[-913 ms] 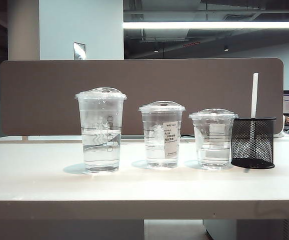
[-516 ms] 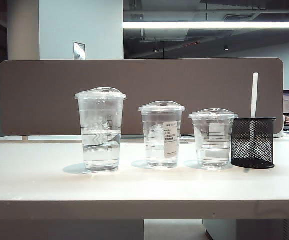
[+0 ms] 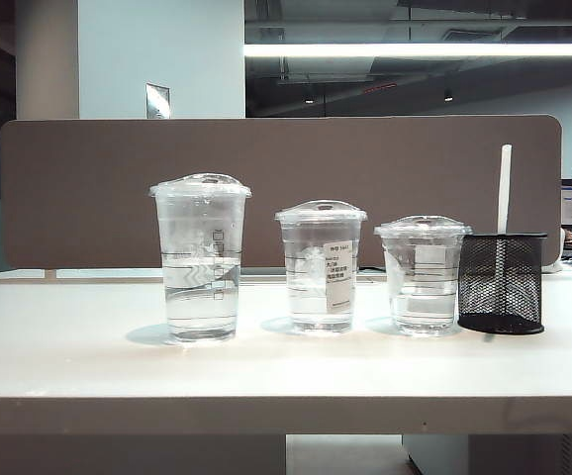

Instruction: Pick up the straw and insert it into the large coffee cup.

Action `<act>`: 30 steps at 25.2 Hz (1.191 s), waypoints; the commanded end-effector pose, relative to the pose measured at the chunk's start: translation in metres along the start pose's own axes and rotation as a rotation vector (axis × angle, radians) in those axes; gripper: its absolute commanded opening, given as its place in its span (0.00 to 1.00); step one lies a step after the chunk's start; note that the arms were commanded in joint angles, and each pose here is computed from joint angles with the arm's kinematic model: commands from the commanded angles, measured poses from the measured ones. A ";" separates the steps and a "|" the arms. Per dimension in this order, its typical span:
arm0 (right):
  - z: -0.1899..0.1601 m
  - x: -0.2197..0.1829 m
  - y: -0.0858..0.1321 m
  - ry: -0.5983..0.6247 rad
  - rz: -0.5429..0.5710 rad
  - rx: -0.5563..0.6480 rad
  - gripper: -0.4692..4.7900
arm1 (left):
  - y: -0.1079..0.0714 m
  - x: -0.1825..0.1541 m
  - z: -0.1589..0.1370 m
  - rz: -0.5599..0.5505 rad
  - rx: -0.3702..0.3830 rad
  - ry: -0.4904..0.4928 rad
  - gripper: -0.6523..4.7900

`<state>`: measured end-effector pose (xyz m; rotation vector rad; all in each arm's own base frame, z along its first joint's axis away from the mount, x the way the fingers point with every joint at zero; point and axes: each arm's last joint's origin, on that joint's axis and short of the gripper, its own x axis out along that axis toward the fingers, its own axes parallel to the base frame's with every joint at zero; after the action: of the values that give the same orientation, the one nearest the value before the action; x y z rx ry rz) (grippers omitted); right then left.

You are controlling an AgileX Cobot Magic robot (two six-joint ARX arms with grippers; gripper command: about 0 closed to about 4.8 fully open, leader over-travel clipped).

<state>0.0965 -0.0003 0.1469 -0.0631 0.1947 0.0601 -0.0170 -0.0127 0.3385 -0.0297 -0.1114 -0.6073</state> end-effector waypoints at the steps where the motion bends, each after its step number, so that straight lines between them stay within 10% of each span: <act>1: -0.001 0.001 0.000 -0.005 0.002 0.003 0.08 | -0.007 -0.013 -0.002 0.004 -0.053 0.128 0.12; 7: -0.001 0.001 0.000 -0.005 0.002 0.003 0.08 | -0.006 -0.017 -0.025 0.086 -0.148 0.341 0.12; 30: -0.001 0.001 0.000 -0.005 0.003 0.003 0.08 | -0.003 -0.016 -0.024 0.173 -0.123 0.328 0.12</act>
<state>0.0965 -0.0003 0.1469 -0.0631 0.1947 0.0601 -0.0295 -0.0075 0.3117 -0.0625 0.2525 -0.4400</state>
